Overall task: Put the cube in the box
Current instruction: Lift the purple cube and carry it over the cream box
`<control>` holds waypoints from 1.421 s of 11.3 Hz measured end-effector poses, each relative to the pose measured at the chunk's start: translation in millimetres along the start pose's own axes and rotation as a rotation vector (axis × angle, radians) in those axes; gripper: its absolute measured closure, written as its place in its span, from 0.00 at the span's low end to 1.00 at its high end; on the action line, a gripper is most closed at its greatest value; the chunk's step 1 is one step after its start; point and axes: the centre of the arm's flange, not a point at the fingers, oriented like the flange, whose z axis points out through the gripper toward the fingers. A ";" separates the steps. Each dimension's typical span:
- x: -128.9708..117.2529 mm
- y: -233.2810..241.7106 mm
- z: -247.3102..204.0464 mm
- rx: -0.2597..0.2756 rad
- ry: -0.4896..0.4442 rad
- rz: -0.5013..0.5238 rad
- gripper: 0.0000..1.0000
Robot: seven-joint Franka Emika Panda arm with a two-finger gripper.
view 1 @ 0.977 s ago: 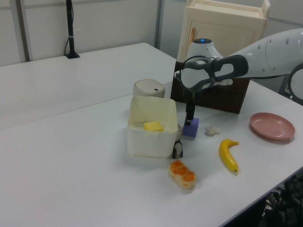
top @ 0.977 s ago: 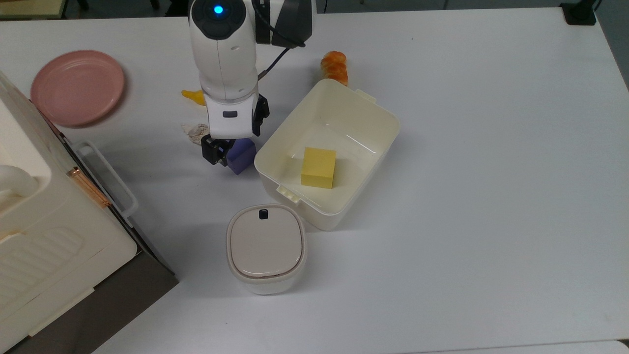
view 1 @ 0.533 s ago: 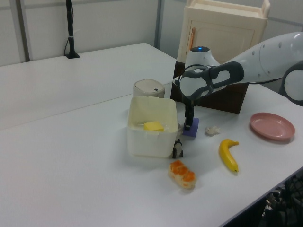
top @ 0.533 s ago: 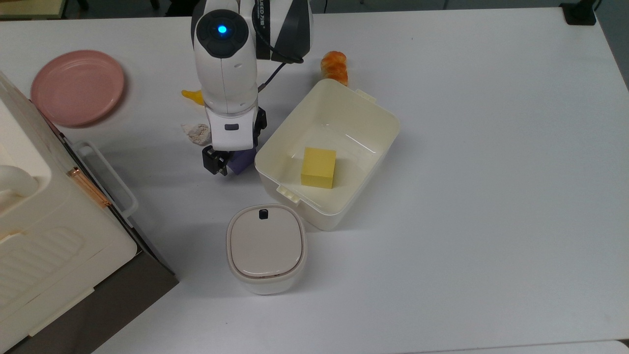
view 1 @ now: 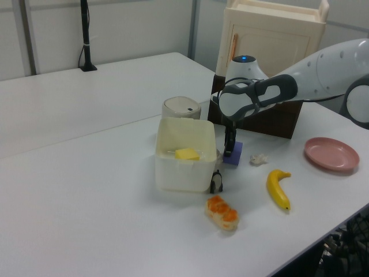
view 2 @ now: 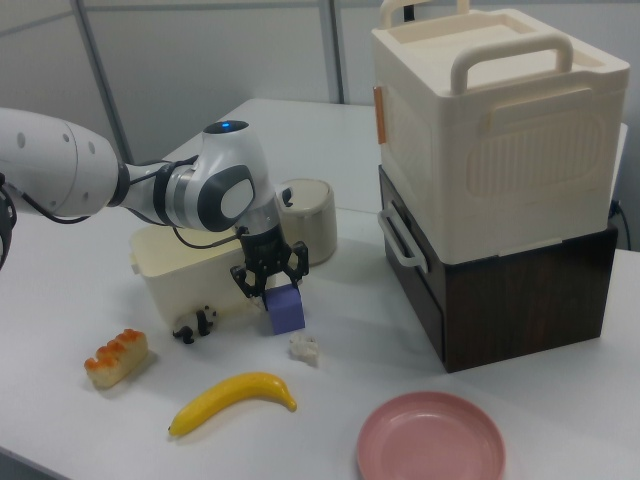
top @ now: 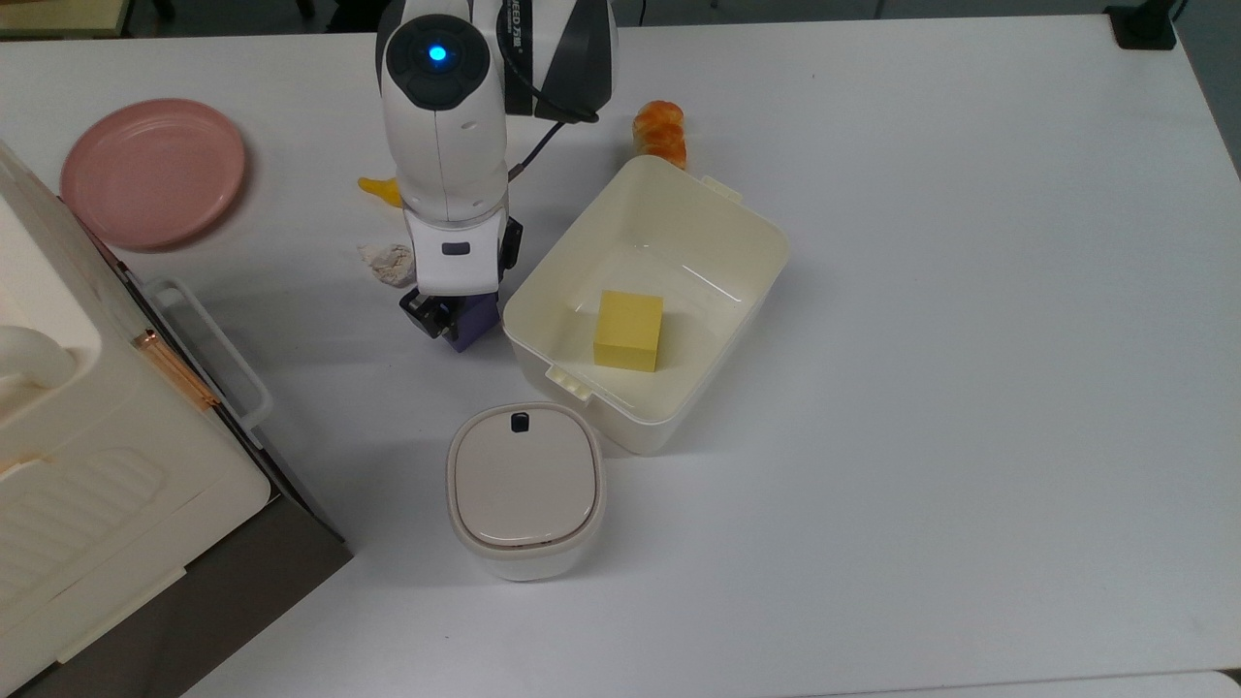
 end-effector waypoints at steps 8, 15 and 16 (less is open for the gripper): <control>-16.6 16.3 -138.3 -0.156 0.150 0.266 0.43; 69.7 -58.1 -197.1 0.010 0.228 0.795 0.43; 76.8 -65.5 -197.4 0.020 0.228 0.838 0.43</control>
